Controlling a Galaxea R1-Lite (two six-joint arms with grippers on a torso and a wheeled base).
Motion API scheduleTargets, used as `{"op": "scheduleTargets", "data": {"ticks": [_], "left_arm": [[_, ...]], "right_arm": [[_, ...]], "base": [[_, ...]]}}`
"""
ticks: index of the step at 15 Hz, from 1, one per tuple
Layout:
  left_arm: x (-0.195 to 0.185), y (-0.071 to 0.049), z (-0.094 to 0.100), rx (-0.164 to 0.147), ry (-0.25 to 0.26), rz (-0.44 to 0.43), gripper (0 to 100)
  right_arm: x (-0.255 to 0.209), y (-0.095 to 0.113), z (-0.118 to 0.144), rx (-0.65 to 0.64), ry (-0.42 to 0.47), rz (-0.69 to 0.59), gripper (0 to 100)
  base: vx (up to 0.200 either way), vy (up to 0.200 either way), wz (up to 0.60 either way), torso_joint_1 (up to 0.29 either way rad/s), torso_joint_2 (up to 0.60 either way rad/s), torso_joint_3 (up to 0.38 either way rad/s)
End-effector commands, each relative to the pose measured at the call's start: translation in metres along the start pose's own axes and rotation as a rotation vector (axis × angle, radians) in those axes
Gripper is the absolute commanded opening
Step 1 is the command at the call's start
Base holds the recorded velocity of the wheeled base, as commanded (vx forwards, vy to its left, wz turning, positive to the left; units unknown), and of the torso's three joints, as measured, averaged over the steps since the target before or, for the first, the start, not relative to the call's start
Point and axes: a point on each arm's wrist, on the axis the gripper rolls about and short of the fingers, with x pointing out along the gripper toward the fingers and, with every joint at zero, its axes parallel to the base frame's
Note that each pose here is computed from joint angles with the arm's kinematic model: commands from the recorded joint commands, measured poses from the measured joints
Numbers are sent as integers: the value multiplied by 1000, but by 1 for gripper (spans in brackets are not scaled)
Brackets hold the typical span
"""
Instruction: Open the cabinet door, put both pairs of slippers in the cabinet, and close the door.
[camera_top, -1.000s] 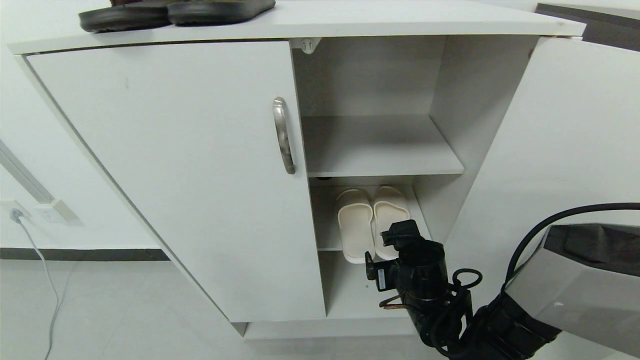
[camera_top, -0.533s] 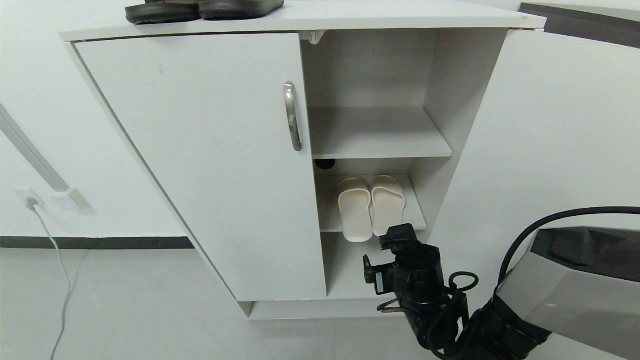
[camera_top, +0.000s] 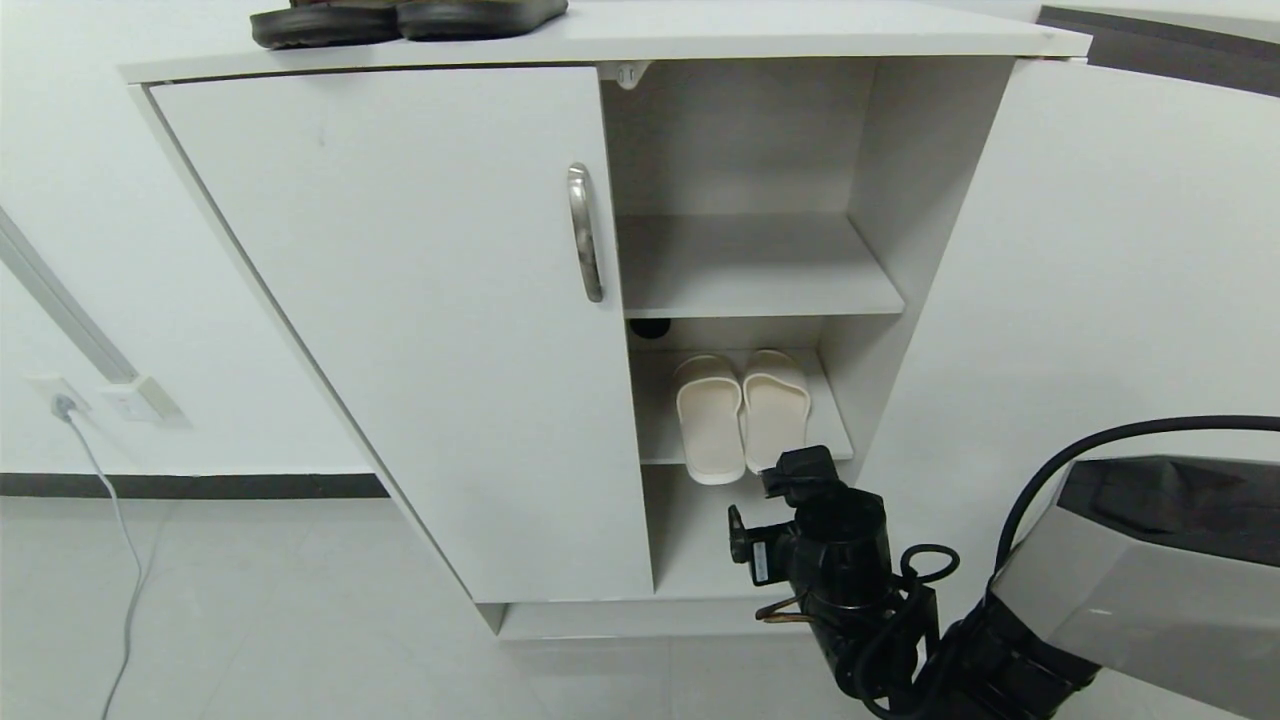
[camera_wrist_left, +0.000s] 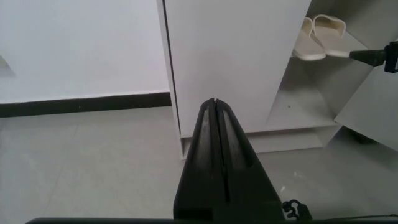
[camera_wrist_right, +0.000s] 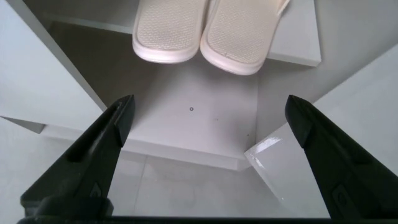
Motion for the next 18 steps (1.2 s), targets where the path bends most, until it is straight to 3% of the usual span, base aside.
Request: {"op": "scheduleTargets", "data": {"ticks": [1, 13, 18], "left_arm": [[0, 0, 0, 0, 1, 0, 0], [0, 0, 0, -1, 1, 2, 0], [0, 0, 0, -4, 0, 2, 0]], "right_arm": [[0, 1, -2, -5, 5, 2, 100], [-1, 0, -3, 2, 3, 9, 100], [-2, 0, -3, 9, -10, 10, 100]], "base": [[0, 0, 0, 0, 0, 0], [0, 0, 0, 3, 3, 139], [0, 0, 0, 0, 0, 0]]}}
